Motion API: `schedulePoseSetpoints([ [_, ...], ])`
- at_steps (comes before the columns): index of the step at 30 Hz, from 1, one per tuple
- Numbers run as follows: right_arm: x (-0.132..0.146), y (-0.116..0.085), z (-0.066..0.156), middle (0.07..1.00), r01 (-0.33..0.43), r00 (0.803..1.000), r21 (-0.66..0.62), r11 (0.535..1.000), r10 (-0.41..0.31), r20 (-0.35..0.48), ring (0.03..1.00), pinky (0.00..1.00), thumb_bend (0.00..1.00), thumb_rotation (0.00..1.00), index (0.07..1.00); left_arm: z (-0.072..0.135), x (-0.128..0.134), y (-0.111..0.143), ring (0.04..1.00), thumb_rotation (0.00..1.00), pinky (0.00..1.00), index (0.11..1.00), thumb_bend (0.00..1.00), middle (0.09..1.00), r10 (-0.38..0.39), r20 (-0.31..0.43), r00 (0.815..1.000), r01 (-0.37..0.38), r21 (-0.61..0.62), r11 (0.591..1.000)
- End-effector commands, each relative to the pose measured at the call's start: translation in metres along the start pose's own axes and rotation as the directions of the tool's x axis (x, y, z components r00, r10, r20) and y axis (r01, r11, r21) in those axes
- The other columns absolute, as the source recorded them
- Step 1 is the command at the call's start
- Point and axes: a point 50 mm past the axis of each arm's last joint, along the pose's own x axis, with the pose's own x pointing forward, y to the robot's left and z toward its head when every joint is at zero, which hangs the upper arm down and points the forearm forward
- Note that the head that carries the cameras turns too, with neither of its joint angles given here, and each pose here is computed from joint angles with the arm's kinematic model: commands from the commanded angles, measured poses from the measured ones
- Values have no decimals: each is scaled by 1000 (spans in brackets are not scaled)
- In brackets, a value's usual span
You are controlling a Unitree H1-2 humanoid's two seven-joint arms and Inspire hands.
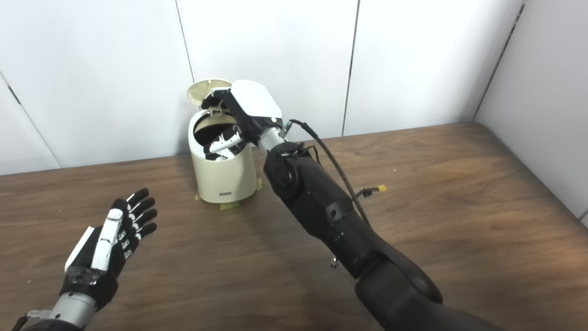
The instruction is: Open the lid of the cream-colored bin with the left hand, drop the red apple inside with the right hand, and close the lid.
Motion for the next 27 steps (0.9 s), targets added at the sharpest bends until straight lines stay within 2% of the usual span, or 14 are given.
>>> schedulePoseSetpoints([
  [1, 11, -23, 12, 509, 104, 992, 47, 993, -108, 69, 446, 415, 534, 15, 533, 15, 1, 1, 929, 1000, 917, 953, 488, 938, 4, 60, 998, -5, 8, 1000],
  [3, 9, -25, 12, 497, 134, 988, 87, 987, -140, 72, 416, 361, 504, 3, 540, 14, 1, 1, 931, 1000, 921, 952, 482, 938, 8, 58, 998, -8, 6, 1000],
  [9, -1, -37, 14, 486, 207, 974, 216, 954, -221, 43, 419, 357, 502, 0, 508, 13, 2, 1, 929, 1000, 912, 953, 480, 937, 15, 55, 998, -15, 1, 1000],
  [16, -20, -54, 4, 502, 274, 961, 338, 901, -269, -62, 447, 357, 503, 0, 486, 15, 8, 2, 934, 1000, 916, 963, 472, 941, 18, 62, 998, -19, 2, 1000],
  [21, -45, -59, -9, 500, 277, 961, 425, 862, -242, -135, 470, 382, 504, 0, 474, 19, 15, 4, 933, 1000, 926, 966, 458, 941, 28, 76, 997, -29, 10, 1000],
  [23, -57, -59, -13, 497, 276, 959, 456, 846, -210, -191, 470, 424, 516, 0, 477, 21, 19, 5, 925, 1000, 913, 961, 448, 935, 38, 85, 996, -40, 18, 999],
  [25, -69, -58, -16, 496, 272, 955, 491, 827, -172, -240, 451, 419, 518, 0, 494, 25, 24, 7, 915, 1000, 899, 955, 431, 930, 50, 95, 994, -52, 23, 998],
  [27, -83, -55, -19, 491, 256, 956, 556, 791, -120, -268, 508, 433, 522, 6, 495, 28, 29, 9, 905, 993, 885, 949, 415, 923, 60, 105, 993, -63, 29, 998],
])
